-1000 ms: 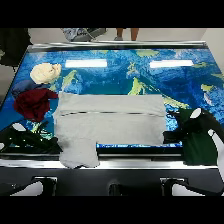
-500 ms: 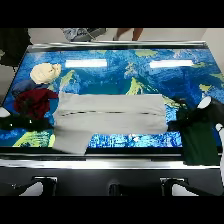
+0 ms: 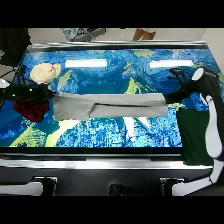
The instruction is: Fold the shirts.
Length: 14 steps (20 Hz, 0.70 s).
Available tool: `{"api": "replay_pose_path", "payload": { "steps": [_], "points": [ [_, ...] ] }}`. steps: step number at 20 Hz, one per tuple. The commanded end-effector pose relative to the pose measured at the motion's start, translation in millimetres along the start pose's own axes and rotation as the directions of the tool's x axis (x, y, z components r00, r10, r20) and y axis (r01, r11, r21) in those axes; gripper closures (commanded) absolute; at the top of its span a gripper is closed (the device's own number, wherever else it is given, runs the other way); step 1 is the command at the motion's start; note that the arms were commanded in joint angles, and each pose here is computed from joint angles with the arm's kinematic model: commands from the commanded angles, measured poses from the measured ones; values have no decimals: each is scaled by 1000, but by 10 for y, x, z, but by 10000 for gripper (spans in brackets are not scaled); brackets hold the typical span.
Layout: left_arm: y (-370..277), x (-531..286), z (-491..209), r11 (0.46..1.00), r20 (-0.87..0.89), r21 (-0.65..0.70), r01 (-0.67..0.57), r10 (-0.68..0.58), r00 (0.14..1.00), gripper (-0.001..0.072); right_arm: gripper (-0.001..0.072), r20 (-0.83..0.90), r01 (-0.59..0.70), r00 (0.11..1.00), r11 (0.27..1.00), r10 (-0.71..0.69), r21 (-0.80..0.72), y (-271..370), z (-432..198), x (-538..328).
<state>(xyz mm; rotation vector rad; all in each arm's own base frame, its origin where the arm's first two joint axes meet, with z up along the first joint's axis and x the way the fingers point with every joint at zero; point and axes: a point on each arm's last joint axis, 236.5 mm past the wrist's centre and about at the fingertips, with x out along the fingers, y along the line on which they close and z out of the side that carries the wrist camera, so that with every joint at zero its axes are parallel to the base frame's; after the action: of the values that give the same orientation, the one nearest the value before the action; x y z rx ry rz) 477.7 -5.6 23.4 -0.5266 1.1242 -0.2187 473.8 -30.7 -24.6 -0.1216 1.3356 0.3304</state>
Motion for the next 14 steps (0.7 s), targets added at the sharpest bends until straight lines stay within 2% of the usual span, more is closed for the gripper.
{"api": "replay_pose_path", "payload": {
  "steps": [1, 8, 9, 10, 11, 12, 13, 14],
  "points": [
    [125, 473, 112, 996, -44, -79, 40, -44, 998, 684, 667, 64, -56, 997, 997, 52, 58, 18, 341, 329],
    [339, 859, -127, 983, -143, -184, 20, -47, 989, 676, 665, 87, -145, 987, 984, 136, 107, 132, 418, 651],
    [324, 839, -141, 983, -150, -183, 22, -50, 987, 634, 661, 105, -156, 984, 982, 145, 110, 154, 461, 626],
    [325, 803, -145, 983, -153, -184, 24, -53, 987, 486, 601, 123, -174, 979, 978, 160, 113, 185, 497, 578],
    [332, 754, -149, 982, -157, -186, 25, -55, 986, 327, 393, 140, -181, 976, 978, 166, 106, 173, 512, 482],
    [347, 688, -148, 982, -158, -189, 27, -58, 986, 256, 190, 148, -177, 975, 980, 163, 89, 132, 500, 378],
    [357, 610, -138, 982, -155, -184, 30, -59, 986, 256, 142, 150, -167, 977, 982, 153, 90, 40, 451, 282],
    [352, 520, -112, 985, -145, -168, 35, -60, 988, 256, 134, 148, -170, 977, 978, 152, 121, -87, 367, 206]
  ]
}}
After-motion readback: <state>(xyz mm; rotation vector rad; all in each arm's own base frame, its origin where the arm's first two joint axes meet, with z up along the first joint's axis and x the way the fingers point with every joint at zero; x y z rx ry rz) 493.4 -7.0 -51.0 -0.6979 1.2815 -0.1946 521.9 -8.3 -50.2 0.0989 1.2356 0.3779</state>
